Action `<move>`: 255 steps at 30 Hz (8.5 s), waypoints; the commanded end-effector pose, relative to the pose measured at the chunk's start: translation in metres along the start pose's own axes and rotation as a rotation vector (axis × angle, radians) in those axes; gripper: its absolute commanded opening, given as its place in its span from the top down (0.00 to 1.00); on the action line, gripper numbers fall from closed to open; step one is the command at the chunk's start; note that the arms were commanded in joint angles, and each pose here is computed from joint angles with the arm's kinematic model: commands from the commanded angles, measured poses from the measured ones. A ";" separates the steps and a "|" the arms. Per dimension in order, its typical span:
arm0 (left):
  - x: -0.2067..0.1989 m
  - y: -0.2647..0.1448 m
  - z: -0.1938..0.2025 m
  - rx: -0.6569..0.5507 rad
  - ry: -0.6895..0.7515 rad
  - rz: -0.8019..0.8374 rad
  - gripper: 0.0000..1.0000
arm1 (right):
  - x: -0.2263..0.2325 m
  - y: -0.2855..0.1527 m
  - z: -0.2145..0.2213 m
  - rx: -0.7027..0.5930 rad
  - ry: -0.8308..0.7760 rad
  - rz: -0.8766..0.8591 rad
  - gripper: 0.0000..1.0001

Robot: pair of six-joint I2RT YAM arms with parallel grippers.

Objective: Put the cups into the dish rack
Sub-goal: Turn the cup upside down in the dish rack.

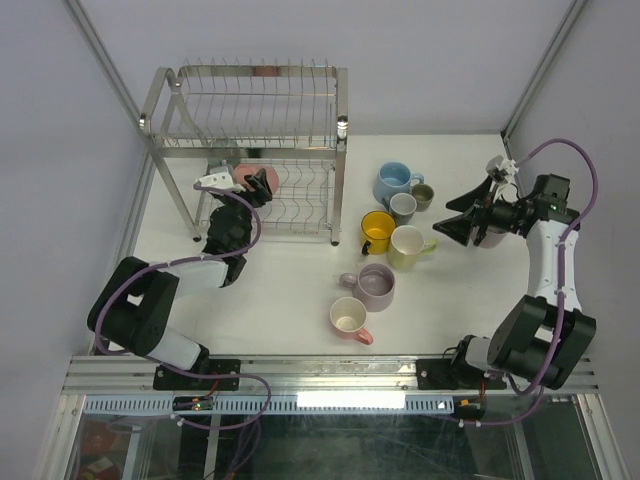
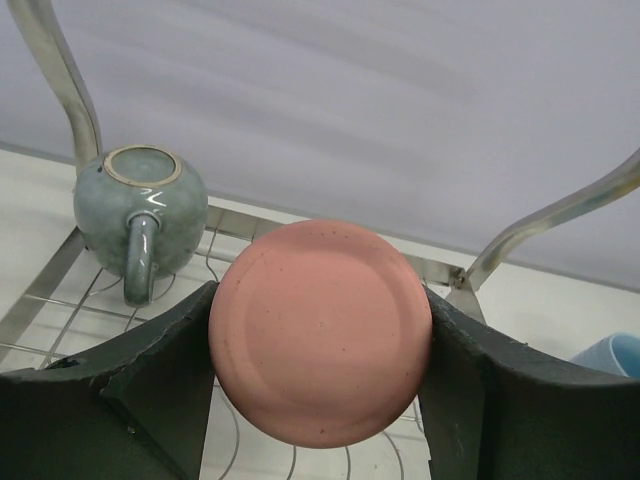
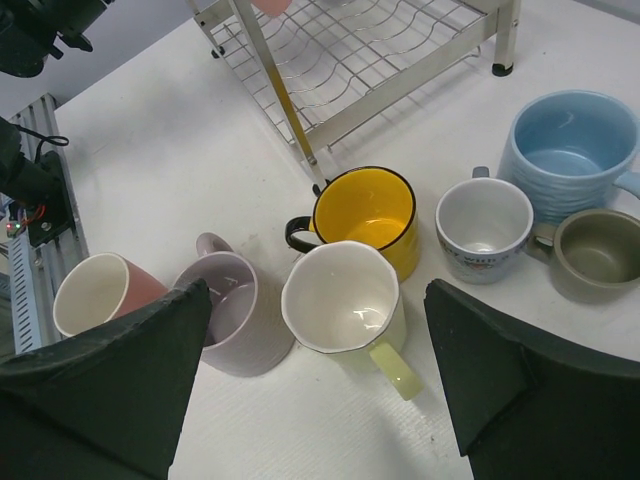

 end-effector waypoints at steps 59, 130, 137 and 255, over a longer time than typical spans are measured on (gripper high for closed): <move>0.001 0.047 0.029 -0.034 0.011 -0.034 1.00 | 0.016 0.023 -0.015 0.112 -0.115 -0.004 0.14; 0.025 0.148 0.048 -0.012 -0.158 -0.458 0.26 | 0.022 0.025 -0.015 0.108 -0.125 -0.016 0.14; 0.025 0.148 0.049 -0.003 -0.148 -0.450 0.24 | 0.022 0.025 -0.015 0.107 -0.126 -0.016 0.14; 0.041 0.103 0.072 0.234 -0.053 0.223 0.93 | 0.028 0.026 -0.016 0.092 -0.149 -0.028 0.14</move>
Point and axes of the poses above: each gripper's point midway between its finger pads, its own y axis out along the fingers, its own x axis along the line the jaws close on, z = x × y, the point moved 7 cm from there along -y, back along the fingers, and after that the axes turned 9 degrees about -y, right-handed, at the moved point
